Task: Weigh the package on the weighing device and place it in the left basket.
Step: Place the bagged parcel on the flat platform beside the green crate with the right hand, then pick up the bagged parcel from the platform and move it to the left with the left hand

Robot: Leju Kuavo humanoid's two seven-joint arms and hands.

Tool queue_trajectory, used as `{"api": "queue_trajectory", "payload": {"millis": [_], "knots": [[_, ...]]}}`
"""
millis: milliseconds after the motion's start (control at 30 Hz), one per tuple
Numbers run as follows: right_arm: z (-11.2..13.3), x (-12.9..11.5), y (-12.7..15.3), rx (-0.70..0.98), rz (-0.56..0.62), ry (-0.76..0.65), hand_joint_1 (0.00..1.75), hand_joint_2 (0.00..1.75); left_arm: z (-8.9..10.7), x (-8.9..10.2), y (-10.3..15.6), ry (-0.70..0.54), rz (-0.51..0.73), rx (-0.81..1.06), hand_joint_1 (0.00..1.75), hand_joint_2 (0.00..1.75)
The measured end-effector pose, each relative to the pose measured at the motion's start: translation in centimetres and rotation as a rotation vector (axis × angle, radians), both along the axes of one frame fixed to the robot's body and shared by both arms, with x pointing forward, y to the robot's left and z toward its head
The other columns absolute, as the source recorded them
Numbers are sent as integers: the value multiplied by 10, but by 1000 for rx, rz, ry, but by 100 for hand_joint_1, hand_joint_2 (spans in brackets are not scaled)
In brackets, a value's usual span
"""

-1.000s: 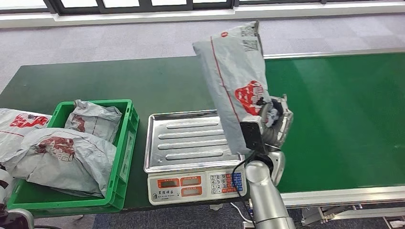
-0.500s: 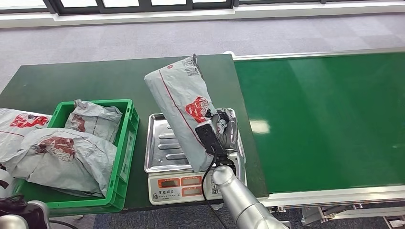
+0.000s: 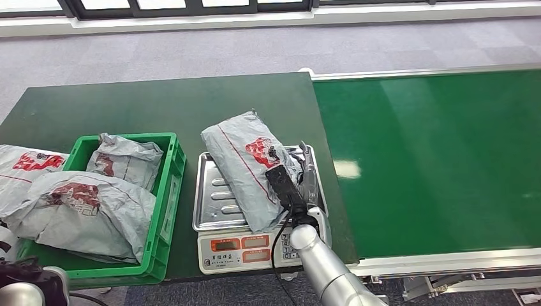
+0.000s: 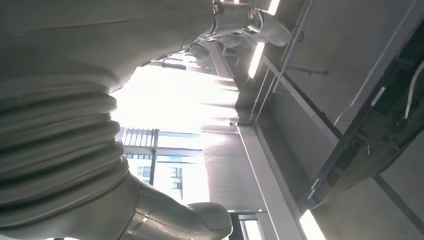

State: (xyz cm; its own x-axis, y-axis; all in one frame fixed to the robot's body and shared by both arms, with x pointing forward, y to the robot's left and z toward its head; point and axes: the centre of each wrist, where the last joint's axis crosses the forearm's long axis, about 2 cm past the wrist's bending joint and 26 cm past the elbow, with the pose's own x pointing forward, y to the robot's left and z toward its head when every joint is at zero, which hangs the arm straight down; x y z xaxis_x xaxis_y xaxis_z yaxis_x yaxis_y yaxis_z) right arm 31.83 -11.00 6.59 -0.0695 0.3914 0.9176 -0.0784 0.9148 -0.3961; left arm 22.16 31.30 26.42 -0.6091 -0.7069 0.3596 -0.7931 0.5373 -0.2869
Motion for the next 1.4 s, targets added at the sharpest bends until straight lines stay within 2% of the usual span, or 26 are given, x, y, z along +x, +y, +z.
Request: {"api": "queue_trajectory", "payload": {"millis": [100, 300, 500, 567, 633, 833, 933, 1033, 1133, 1200, 1400], "knots": [[0, -1, -9, 10, 23, -32, 0, 175, -7, 4, -1, 39, 3, 13, 0, 175], [19, -6, -30, 63, -119, -239, 0, 175, -24, 16, -4, 123, -5, 23, 0, 175], [32, -11, -41, 85, -183, -337, 0, 175, -31, 22, -6, 156, -18, 18, 0, 175], [37, -14, -45, 69, -234, -433, 0, 175, -33, 27, -8, 164, -27, 16, 0, 175], [50, -15, -56, 47, -312, -597, 0, 175, -35, 36, -12, 176, -47, 16, 0, 175], [132, -26, -138, 17, -645, -1030, 0, 175, -42, 73, -37, 243, -132, 54, 0, 175], [160, -40, -162, -8, -735, -1158, 0, 175, -43, 88, -49, 284, -167, 85, 0, 175], [186, -52, -175, -40, -781, -1275, 0, 175, -41, 116, -67, 447, -200, 216, 0, 175], [202, -59, -179, -49, -798, -1345, 0, 175, -34, 153, -94, 662, -137, 455, 0, 175], [206, -61, -179, -48, -799, -1362, 0, 175, -32, 174, -113, 759, -72, 604, 0, 175], [208, -60, -174, -36, -778, -1370, 0, 175, -26, 215, -157, 987, 13, 1028, 0, 175]]}}
